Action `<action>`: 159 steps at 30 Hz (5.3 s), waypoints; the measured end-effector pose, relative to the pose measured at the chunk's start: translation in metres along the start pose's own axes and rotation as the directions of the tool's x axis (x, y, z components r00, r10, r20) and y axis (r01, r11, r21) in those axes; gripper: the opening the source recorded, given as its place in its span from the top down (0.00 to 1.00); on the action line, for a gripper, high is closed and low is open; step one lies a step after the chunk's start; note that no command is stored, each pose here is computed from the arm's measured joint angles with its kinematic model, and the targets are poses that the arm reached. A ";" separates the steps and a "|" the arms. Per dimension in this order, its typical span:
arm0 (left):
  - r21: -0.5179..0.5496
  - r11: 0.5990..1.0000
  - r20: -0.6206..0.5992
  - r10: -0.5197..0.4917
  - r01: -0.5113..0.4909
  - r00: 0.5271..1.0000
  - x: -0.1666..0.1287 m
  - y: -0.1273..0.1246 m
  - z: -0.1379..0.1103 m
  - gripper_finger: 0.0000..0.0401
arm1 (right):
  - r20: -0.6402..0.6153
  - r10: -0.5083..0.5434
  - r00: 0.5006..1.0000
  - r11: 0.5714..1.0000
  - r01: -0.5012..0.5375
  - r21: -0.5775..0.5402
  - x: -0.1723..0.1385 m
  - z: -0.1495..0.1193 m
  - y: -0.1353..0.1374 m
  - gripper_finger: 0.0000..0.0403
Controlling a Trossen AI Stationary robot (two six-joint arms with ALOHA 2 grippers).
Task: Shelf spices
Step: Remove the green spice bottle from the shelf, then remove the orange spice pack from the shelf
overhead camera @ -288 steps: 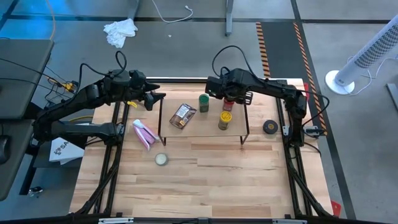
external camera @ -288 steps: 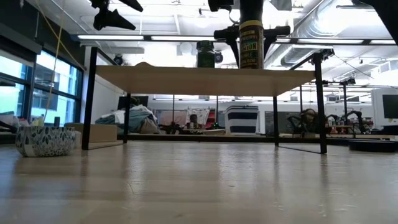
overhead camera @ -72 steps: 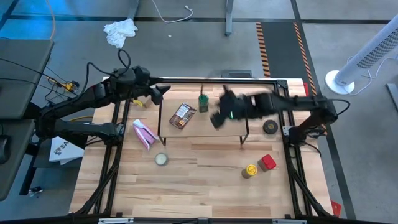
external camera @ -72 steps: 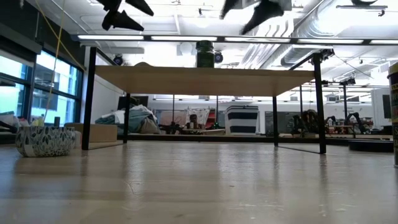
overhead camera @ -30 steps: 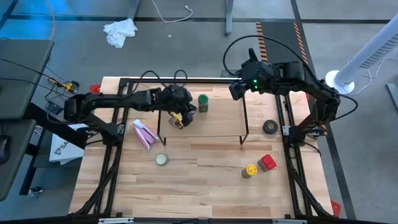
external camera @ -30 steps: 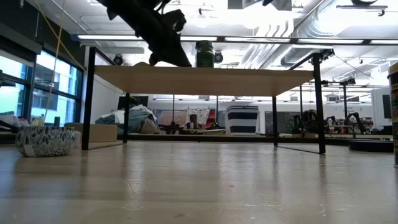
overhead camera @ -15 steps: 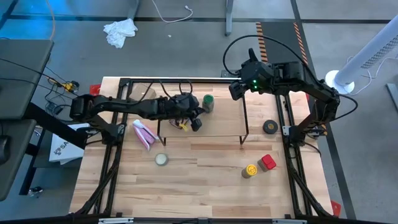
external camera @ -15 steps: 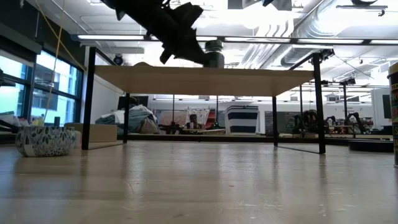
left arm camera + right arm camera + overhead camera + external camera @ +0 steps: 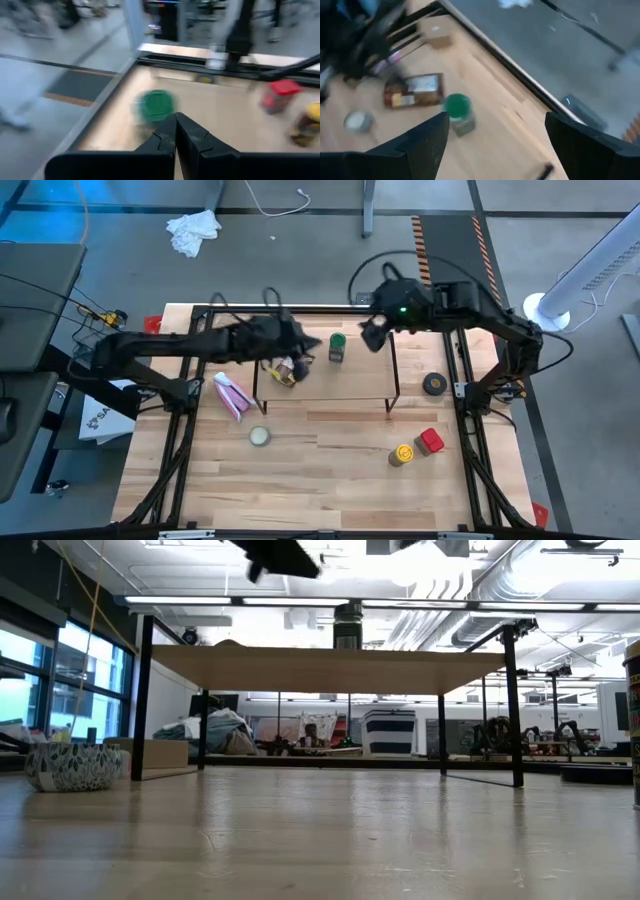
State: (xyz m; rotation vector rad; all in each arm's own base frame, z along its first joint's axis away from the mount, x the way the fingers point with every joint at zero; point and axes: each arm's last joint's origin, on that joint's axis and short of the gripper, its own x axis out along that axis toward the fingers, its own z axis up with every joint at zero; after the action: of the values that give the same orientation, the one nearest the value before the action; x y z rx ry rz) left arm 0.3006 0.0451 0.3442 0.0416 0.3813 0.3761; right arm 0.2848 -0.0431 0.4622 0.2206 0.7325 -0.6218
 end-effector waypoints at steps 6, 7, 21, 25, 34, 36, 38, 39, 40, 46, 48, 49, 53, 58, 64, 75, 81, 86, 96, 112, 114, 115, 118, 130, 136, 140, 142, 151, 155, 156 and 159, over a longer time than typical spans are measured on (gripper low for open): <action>-0.076 0.993 -0.067 0.083 -0.088 0.994 -0.026 0.042 -0.001 1.00 | -0.036 0.002 0.999 0.980 -0.009 -0.201 0.050 0.006 0.020 0.19; -0.106 0.991 -0.086 0.076 -0.085 0.993 -0.028 0.047 -0.003 1.00 | -0.067 -0.013 0.998 0.971 -0.004 -0.237 0.059 0.004 0.023 0.19; -0.173 0.985 -0.201 -0.049 0.014 0.978 -0.019 0.038 -0.021 1.00 | -0.278 0.048 0.959 0.943 -0.135 -0.305 0.127 -0.003 0.026 0.19; -0.175 0.984 -0.261 -0.078 0.032 0.962 -0.017 0.030 -0.034 1.00 | -0.303 0.086 0.949 0.946 -0.173 -0.274 0.137 -0.005 0.021 0.19; -0.126 0.990 -0.229 -0.095 0.067 0.969 -0.024 0.025 -0.033 1.00 | -0.377 0.145 0.915 0.939 -0.248 -0.240 0.170 -0.028 0.022 0.19; -0.118 0.991 -0.213 -0.088 0.063 0.973 -0.028 0.027 -0.031 1.00 | -0.365 0.144 0.920 0.940 -0.243 -0.241 0.173 -0.030 0.024 0.19; -0.104 0.993 -0.202 -0.073 0.052 0.977 -0.032 0.028 -0.029 1.00 | -0.362 0.126 0.924 0.943 -0.225 -0.246 0.176 -0.031 0.023 0.21; -0.102 0.994 -0.196 -0.064 0.045 0.978 -0.034 0.029 -0.028 1.00 | -0.358 0.124 0.925 0.943 -0.223 -0.249 0.176 -0.032 0.023 0.23; -0.099 0.994 -0.193 -0.055 0.036 0.980 -0.036 0.029 -0.028 1.00 | -0.358 0.112 0.927 0.944 -0.212 -0.254 0.177 -0.032 0.023 0.26; -0.067 0.998 -0.097 -0.028 0.022 0.995 -0.058 0.035 -0.016 1.00 | -0.385 0.054 0.921 0.947 -0.169 -0.272 0.165 -0.034 0.017 0.55; -0.074 0.997 -0.021 -0.002 0.001 1.000 -0.072 0.040 -0.009 1.00 | -0.356 0.075 0.932 0.949 -0.176 -0.261 0.150 -0.026 0.017 0.55; -0.085 0.996 0.030 0.008 -0.005 1.000 -0.080 0.043 -0.004 1.00 | -0.335 0.085 0.938 0.954 -0.173 -0.244 0.139 -0.022 0.016 0.55; -0.129 0.992 0.266 0.045 -0.011 0.963 -0.118 0.053 0.017 1.00 | -0.279 0.157 0.947 0.966 -0.205 -0.154 0.083 -0.009 0.016 0.55; -0.179 0.974 0.395 0.200 -0.139 0.897 -0.149 0.064 0.027 0.98 | -0.212 0.303 0.929 0.949 -0.314 -0.019 0.010 -0.017 0.038 0.55; -0.183 0.965 0.317 0.241 -0.191 0.917 -0.145 0.069 0.019 0.88 | -0.315 0.320 0.894 0.948 -0.299 0.113 -0.035 -0.070 0.092 0.55; -0.167 0.982 0.166 0.114 -0.086 0.980 -0.107 0.063 0.008 0.66 | -0.502 0.354 0.789 0.901 -0.146 0.408 -0.036 -0.216 0.184 0.55; -0.261 0.963 0.218 0.129 -0.069 0.967 -0.109 0.064 0.013 0.61 | -0.586 0.241 0.773 0.886 0.072 0.458 -0.023 -0.301 0.183 0.55; -0.312 0.948 0.255 0.153 -0.069 0.955 -0.115 0.065 0.016 0.61 | -0.623 0.105 0.775 0.869 0.233 0.437 -0.010 -0.343 0.166 0.55; -0.328 0.941 0.267 0.176 -0.083 0.947 -0.122 0.066 0.017 0.61 | -0.561 -0.009 0.828 0.875 0.278 0.396 0.009 -0.365 0.147 0.51; -0.338 0.928 0.250 0.251 -0.159 0.935 -0.121 0.068 0.016 0.61 | -0.677 0.073 0.732 0.970 0.107 0.220 -0.014 -0.345 0.162 0.08; -0.330 0.928 0.248 0.259 -0.170 0.933 -0.121 0.069 0.016 0.61 | -0.682 0.061 0.729 0.979 0.089 0.182 -0.024 -0.335 0.164 0.08; -0.324 0.930 0.247 0.262 -0.175 0.933 -0.121 0.069 0.016 0.61 | -0.683 0.050 0.728 0.984 0.083 0.160 -0.029 -0.329 0.164 0.08; -0.314 0.929 0.244 0.276 -0.194 0.930 -0.121 0.069 0.016 0.61 | -0.681 -0.008 0.732 0.991 0.096 0.091 -0.048 -0.308 0.159 0.08; -0.242 0.970 -0.166 -0.035 -0.006 0.985 -0.076 0.051 -0.020 0.61 | -0.403 0.007 0.915 0.974 0.085 0.210 -0.059 -0.215 0.136 0.08; -0.402 0.915 -0.324 -0.160 0.017 0.933 -0.039 0.048 -0.038 0.61 | -0.345 0.034 0.938 0.977 0.042 0.211 -0.017 -0.165 0.119 0.08; -0.425 0.902 -0.517 -0.175 -0.074 0.838 -0.020 0.051 -0.048 0.61 | -0.355 0.053 0.933 0.974 0.031 0.226 0.005 -0.142 0.105 0.08; -0.378 0.921 -0.592 -0.165 -0.092 0.789 -0.012 0.052 -0.051 0.61 | -0.364 0.038 0.931 0.966 0.059 0.252 0.012 -0.136 0.098 0.08; -0.428 0.893 -0.660 -0.203 -0.140 0.723 0.023 0.057 -0.056 0.61 | -0.383 0.028 0.923 0.968 0.071 0.241 0.026 -0.123 0.084 0.08; -0.472 0.860 -0.682 -0.219 -0.192 0.698 0.035 0.055 -0.063 0.61 | -0.391 0.032 0.920 0.976 0.056 0.212 0.028 -0.122 0.083 0.08; -0.480 0.856 -0.682 -0.225 -0.194 0.696 0.038 0.055 -0.064 0.61 | -0.393 0.034 0.919 0.977 0.052 0.205 0.028 -0.122 0.083 0.08; -0.491 0.847 -0.688 -0.235 -0.202 0.687 0.044 0.054 -0.067 0.61 | -0.393 0.035 0.919 0.982 0.041 0.183 0.028 -0.122 0.083 0.08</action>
State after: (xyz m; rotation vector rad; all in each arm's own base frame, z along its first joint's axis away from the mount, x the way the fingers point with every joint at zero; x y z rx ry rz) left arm 0.2944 0.1093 0.2725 -0.6998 1.0709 0.4627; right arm 0.2827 0.0588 0.3522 0.5319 1.0648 -0.6577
